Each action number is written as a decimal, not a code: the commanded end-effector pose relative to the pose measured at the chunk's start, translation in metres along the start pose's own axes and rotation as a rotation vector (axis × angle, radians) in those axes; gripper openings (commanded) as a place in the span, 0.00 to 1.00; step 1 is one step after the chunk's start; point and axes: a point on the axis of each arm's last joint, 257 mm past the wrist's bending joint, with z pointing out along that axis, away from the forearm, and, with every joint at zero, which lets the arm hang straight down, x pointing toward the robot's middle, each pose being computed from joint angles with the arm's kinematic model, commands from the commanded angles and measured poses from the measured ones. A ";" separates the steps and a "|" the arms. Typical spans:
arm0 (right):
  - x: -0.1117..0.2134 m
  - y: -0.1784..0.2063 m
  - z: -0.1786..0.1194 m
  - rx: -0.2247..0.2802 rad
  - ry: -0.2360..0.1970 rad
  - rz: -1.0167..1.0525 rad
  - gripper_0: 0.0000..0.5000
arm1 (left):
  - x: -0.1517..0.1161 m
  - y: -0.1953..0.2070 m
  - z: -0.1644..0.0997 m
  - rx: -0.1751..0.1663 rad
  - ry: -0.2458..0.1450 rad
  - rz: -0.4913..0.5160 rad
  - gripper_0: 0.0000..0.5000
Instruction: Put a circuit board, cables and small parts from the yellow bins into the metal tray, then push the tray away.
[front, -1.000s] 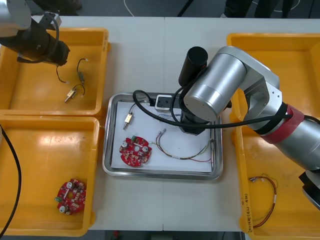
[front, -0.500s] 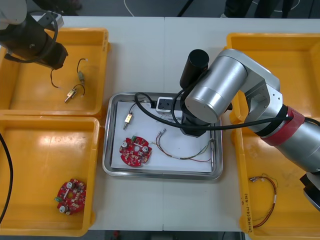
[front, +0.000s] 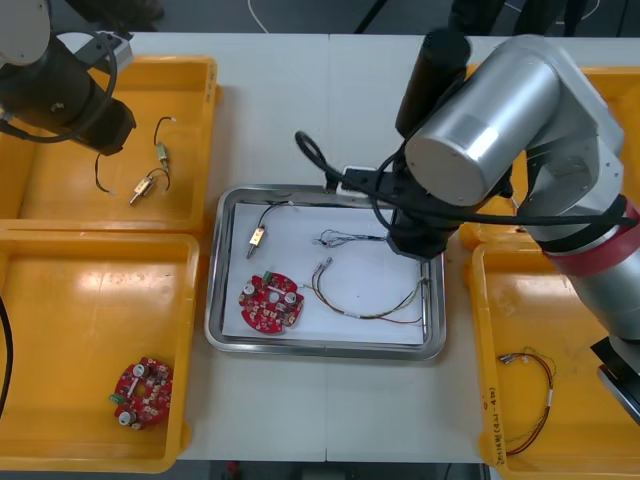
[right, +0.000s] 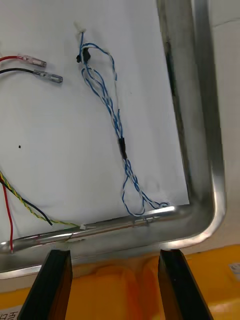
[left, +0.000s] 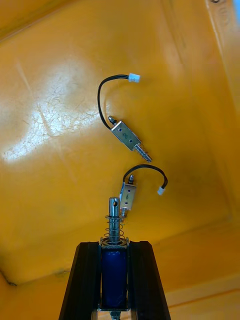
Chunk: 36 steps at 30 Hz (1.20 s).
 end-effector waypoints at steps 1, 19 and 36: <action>-0.001 -0.026 -0.036 0.091 -0.122 0.117 1.00 | -0.004 -0.019 -0.016 0.012 -0.031 -0.193 0.00; 0.117 -0.090 -0.087 0.289 -0.200 0.530 1.00 | -0.003 -0.159 -0.037 0.111 -0.072 -0.153 0.00; 0.229 -0.085 -0.083 0.302 -0.164 1.010 1.00 | 0.007 -0.259 -0.001 0.194 -0.051 -0.104 0.00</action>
